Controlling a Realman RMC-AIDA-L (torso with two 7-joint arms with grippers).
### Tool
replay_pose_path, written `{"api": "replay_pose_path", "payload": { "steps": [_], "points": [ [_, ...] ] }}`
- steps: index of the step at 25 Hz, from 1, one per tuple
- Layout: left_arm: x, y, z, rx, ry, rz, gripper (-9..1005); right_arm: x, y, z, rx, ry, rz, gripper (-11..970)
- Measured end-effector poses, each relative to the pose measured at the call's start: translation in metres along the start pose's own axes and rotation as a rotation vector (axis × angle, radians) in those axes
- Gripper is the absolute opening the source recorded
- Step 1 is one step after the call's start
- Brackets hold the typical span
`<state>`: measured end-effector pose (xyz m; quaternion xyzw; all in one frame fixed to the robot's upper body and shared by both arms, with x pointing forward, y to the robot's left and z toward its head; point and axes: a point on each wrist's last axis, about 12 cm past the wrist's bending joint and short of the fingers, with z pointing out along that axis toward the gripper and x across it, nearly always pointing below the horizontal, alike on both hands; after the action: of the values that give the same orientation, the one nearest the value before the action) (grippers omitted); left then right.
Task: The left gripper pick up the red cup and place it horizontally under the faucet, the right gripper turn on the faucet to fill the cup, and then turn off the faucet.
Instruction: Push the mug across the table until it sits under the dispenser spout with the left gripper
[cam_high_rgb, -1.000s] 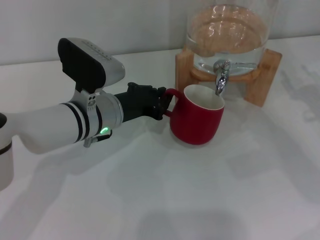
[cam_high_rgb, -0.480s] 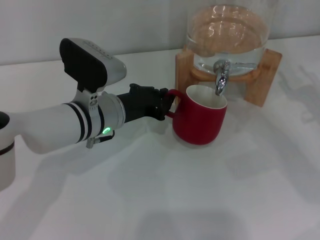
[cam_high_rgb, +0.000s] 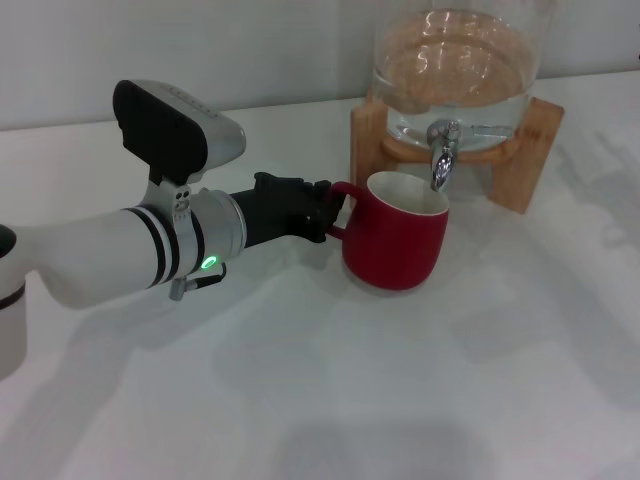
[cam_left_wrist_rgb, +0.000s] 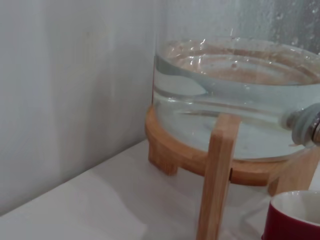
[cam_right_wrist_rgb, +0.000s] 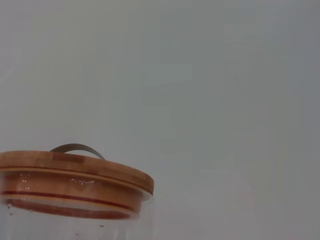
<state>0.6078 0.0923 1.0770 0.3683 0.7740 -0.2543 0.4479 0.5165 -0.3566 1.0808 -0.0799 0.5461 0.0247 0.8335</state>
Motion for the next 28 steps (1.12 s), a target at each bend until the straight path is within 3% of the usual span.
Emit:
{"api": "replay_pose_path", "payload": {
  "steps": [28],
  "points": [
    [-0.0026,-0.0048,0.0031,0.043,0.022,-0.024,252,-0.0006,-0.0013,-0.0002,-0.005,0.0,-0.004,598]
  ]
}}
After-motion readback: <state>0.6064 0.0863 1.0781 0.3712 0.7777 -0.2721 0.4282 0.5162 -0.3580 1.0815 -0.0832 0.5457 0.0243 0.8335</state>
